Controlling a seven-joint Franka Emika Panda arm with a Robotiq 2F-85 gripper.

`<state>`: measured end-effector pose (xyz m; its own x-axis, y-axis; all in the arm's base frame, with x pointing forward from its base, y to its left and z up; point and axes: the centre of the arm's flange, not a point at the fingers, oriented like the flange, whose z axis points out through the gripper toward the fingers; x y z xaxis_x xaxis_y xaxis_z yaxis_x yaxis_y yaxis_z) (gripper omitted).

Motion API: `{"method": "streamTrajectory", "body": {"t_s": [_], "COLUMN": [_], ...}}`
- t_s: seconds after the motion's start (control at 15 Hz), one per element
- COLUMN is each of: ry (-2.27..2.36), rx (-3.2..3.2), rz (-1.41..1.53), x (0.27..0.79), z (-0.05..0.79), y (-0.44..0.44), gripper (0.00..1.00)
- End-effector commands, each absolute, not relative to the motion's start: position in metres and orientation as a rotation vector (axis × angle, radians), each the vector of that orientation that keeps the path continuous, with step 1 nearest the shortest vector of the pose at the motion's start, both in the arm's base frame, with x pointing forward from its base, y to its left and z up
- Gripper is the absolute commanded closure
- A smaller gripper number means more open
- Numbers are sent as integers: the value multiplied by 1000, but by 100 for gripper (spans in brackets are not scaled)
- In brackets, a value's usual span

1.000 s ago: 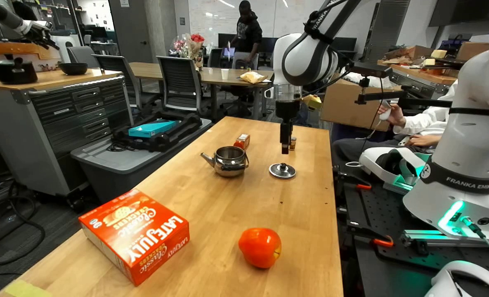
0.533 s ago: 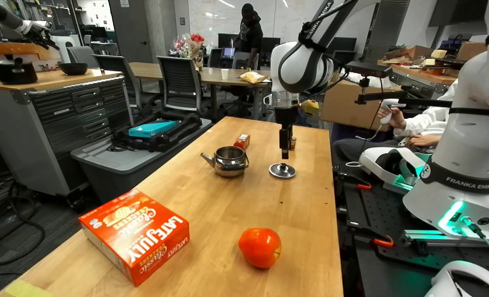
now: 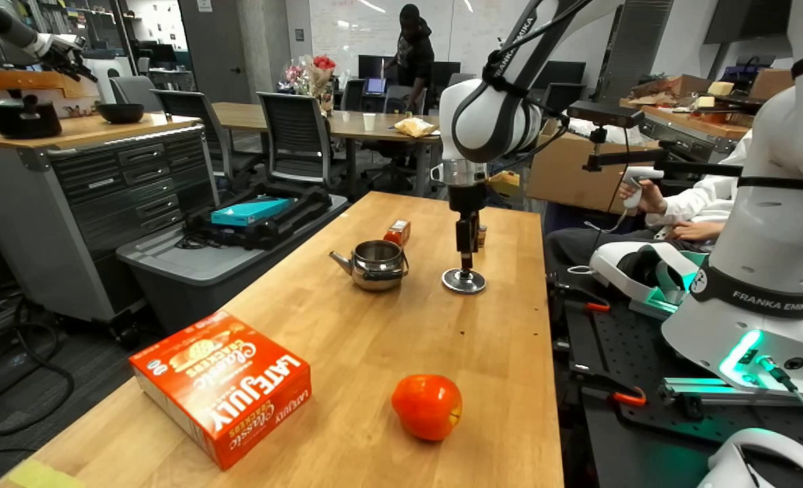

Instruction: Get the lid from the table from the table and place it on the kettle

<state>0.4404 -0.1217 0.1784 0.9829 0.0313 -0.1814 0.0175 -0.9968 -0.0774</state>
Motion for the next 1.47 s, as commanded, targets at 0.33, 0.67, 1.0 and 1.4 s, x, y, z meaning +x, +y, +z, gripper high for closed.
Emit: {"method": "streamTrajectory", "body": {"t_s": [0.33, 0.67, 1.0, 1.4], "ry": [25, 44, 60, 90], "rx": [-3075, -3077, -3079, -3078], "rz": [323, 338, 345, 347], "x": [456, 459, 460, 462], "z": [164, 161, 160, 160], "y": [-122, -122, -123, -124], "gripper": [1, 34, 76, 87]}}
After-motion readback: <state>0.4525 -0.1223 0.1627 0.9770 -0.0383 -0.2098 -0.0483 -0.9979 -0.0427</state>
